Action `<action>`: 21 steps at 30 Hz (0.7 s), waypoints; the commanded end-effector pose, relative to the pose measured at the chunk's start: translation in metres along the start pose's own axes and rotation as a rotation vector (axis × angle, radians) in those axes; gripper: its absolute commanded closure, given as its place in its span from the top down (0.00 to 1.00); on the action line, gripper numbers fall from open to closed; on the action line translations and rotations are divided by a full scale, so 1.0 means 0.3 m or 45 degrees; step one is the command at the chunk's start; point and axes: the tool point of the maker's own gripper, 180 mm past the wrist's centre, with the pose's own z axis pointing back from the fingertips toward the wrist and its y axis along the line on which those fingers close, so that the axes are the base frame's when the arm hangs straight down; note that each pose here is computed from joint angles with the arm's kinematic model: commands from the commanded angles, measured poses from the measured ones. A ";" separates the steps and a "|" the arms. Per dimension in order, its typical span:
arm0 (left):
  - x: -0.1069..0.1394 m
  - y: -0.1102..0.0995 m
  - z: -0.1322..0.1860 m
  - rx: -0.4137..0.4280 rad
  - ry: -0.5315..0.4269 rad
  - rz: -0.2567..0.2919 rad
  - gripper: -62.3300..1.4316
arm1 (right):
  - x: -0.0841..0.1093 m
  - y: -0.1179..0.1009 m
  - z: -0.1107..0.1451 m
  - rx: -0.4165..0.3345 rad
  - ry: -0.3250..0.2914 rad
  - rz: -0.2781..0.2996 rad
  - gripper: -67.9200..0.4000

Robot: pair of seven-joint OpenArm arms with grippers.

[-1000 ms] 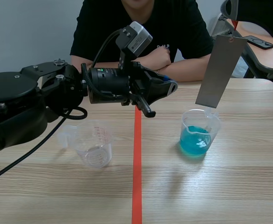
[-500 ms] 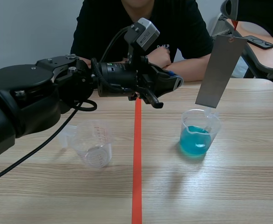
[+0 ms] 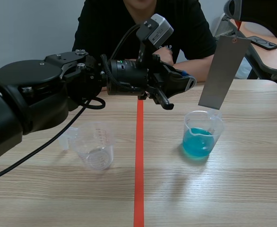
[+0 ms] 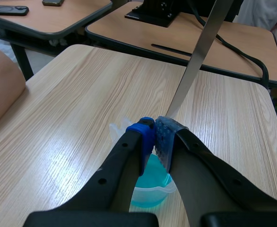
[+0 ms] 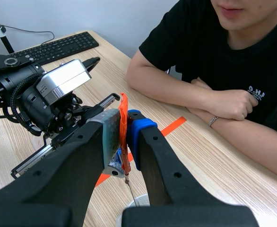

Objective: Do the redox reaction experiment.
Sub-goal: 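Raise the plate and point at it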

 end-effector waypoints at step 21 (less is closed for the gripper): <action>0.048 0.014 0.008 0.004 -0.045 -0.018 0.09 | 0.050 0.002 0.006 0.012 -0.054 0.034 0.03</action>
